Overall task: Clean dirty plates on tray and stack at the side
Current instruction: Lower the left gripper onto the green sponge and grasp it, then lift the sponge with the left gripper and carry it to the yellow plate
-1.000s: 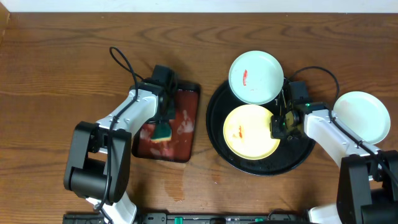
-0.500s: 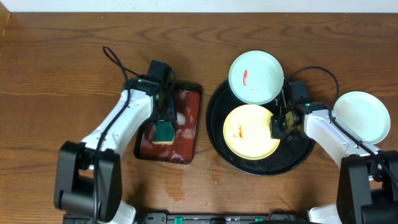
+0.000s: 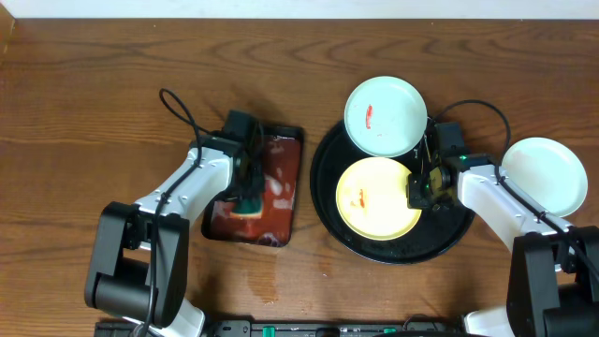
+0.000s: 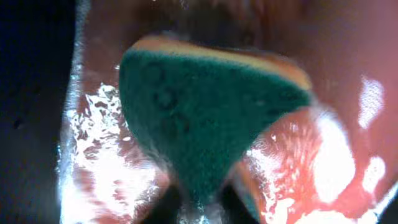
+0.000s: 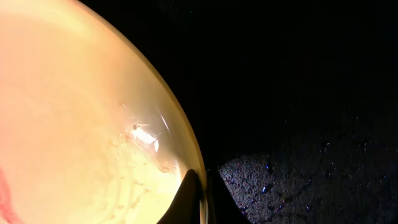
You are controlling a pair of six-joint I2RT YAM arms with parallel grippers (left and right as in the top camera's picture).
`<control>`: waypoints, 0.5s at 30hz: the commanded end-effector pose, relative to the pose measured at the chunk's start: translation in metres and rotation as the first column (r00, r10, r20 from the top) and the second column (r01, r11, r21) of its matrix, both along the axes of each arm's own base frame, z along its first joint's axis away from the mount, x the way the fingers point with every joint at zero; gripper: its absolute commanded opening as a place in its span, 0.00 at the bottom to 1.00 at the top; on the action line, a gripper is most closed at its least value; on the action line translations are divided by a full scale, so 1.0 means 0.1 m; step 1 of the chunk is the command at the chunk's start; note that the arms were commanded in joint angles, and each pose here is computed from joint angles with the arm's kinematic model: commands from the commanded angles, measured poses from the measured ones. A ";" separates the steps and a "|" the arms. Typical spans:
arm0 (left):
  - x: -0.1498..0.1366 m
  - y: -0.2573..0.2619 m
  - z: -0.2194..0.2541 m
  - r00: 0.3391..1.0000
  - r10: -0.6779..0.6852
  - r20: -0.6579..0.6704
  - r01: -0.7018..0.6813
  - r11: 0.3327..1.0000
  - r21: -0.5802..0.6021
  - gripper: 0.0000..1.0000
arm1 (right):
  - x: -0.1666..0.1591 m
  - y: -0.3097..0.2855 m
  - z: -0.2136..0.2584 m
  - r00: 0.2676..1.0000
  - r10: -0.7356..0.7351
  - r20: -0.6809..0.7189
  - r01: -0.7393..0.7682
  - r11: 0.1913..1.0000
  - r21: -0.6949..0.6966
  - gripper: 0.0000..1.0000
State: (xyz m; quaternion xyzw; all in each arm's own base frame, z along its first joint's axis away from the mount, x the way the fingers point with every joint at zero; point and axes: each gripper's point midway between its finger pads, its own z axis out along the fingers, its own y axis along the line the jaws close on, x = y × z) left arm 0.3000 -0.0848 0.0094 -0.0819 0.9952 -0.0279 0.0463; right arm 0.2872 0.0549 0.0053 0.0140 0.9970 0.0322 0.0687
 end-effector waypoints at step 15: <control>0.26 -0.42 1.05 0.994 -0.079 0.073 0.085 0.993 -0.083 0.08 | 0.00 -0.03 -0.07 1.000 -0.003 0.003 0.003 1.000 -0.005 0.01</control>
